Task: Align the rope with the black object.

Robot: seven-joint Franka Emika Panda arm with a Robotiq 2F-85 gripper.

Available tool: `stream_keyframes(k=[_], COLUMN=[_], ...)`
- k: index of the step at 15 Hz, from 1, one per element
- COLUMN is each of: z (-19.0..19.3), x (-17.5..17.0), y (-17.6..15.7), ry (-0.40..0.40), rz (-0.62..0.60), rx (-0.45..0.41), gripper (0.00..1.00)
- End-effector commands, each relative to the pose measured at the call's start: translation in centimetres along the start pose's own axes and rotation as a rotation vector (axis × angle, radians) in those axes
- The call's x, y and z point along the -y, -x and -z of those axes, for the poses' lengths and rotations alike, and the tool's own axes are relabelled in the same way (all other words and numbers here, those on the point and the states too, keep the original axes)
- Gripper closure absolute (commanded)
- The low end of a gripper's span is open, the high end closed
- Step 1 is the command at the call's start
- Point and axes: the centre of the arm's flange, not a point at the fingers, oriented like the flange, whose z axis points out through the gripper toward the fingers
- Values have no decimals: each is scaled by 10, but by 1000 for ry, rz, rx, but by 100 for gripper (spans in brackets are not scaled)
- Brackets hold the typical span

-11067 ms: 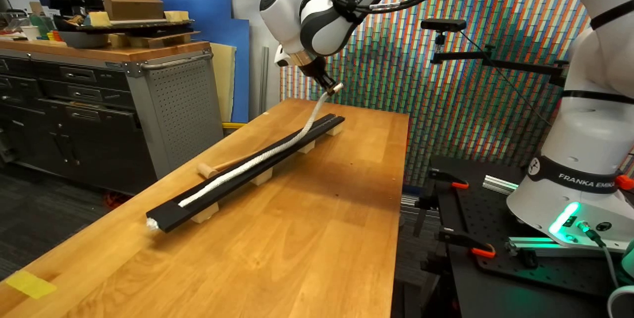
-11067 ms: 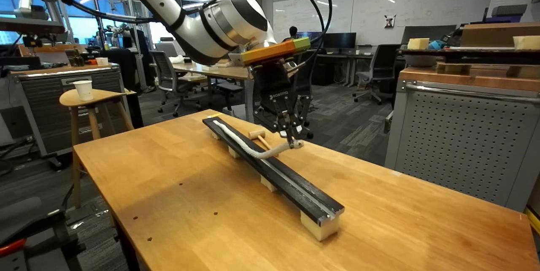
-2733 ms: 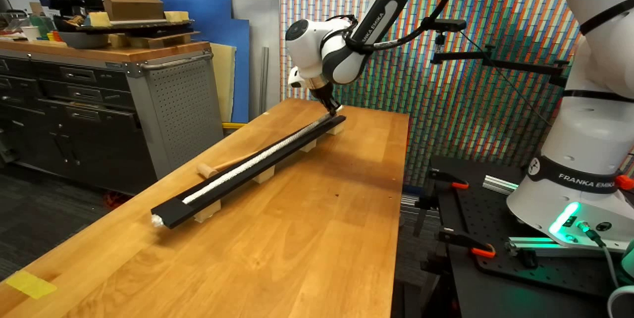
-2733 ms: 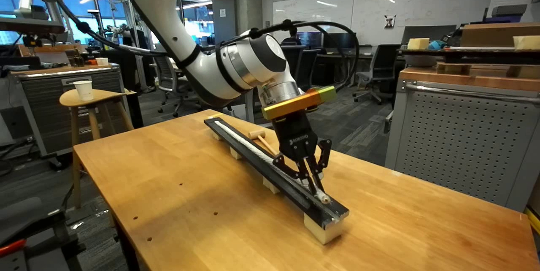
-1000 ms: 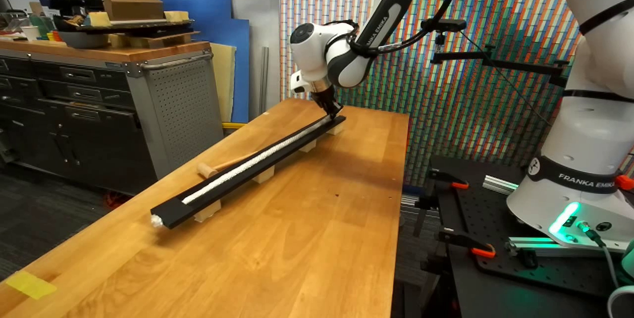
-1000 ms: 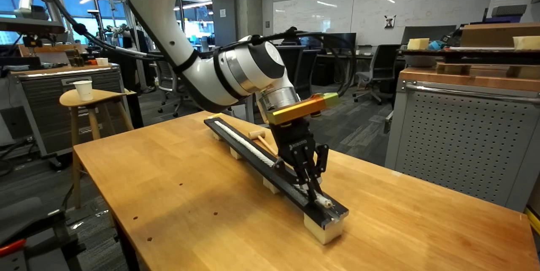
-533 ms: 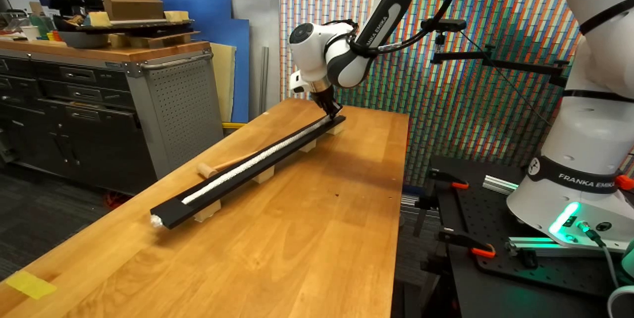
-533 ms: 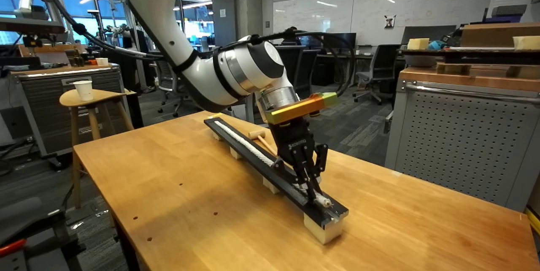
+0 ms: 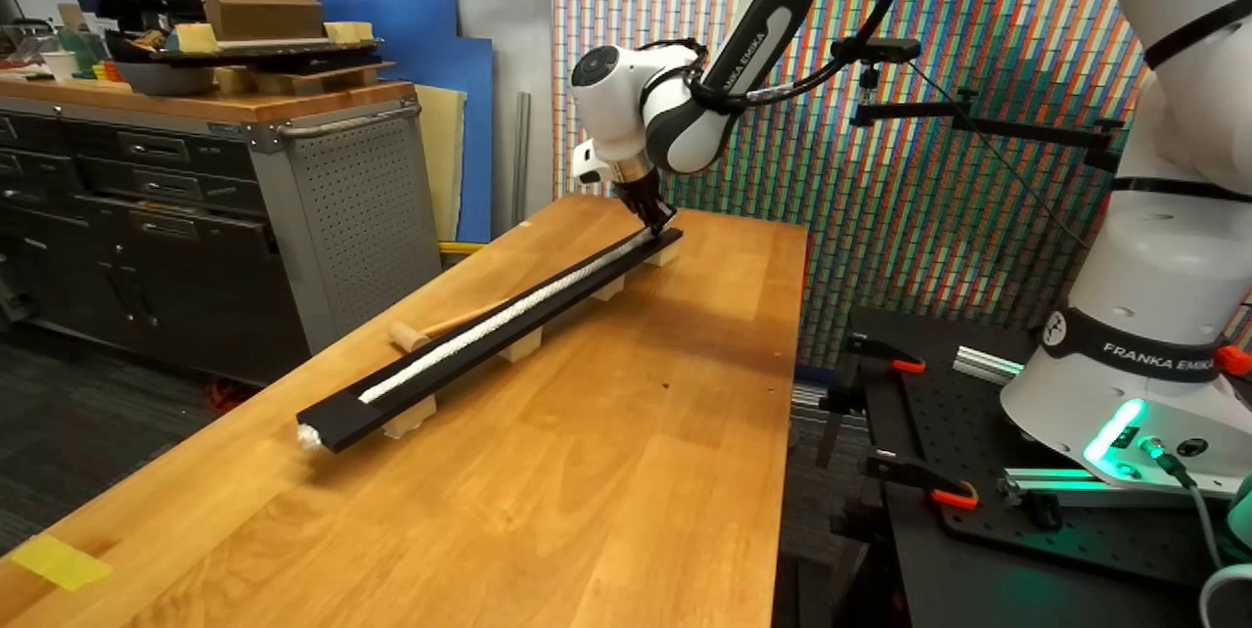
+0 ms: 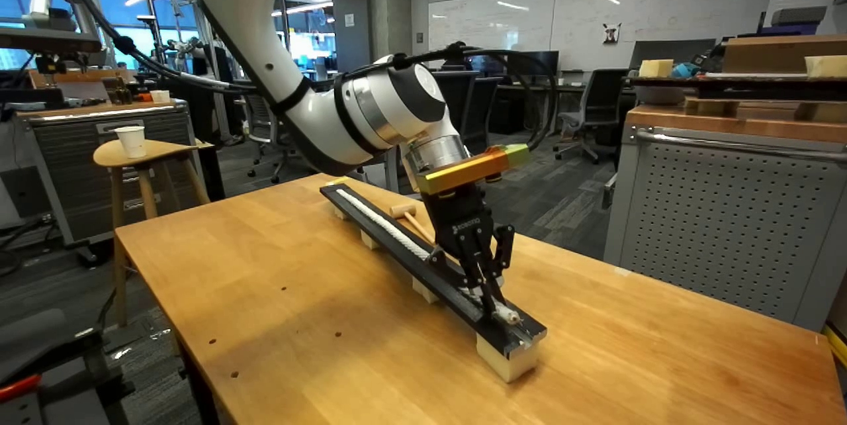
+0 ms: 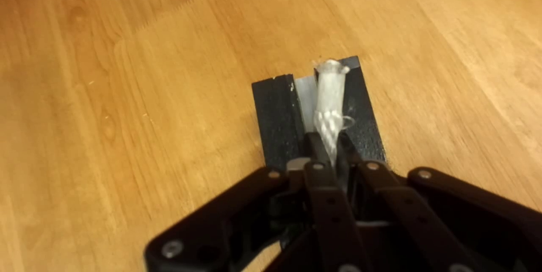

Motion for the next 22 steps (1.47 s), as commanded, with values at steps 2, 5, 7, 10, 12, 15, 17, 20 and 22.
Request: stream_keyframes(k=[2, 5, 7, 10, 12, 15, 17, 20, 22], z=[0, 1, 1, 5, 11, 23, 31, 42, 48], x=[0, 0, -1, -2, -2, 3, 8, 13, 16], y=[0, 2, 3, 3, 2, -3, -5, -5, -4], ry=[-2, 2, 0, -7, -33, -80, -105, -153, -200], rz=[0, -2, -6, -16, -25, -112, -192, -302, -387], rx=[-2, -6, -11, -23, -36, -70, -107, -160, -193], gripper=[63, 42, 26, 4, 0, 0, 0, 0, 0])
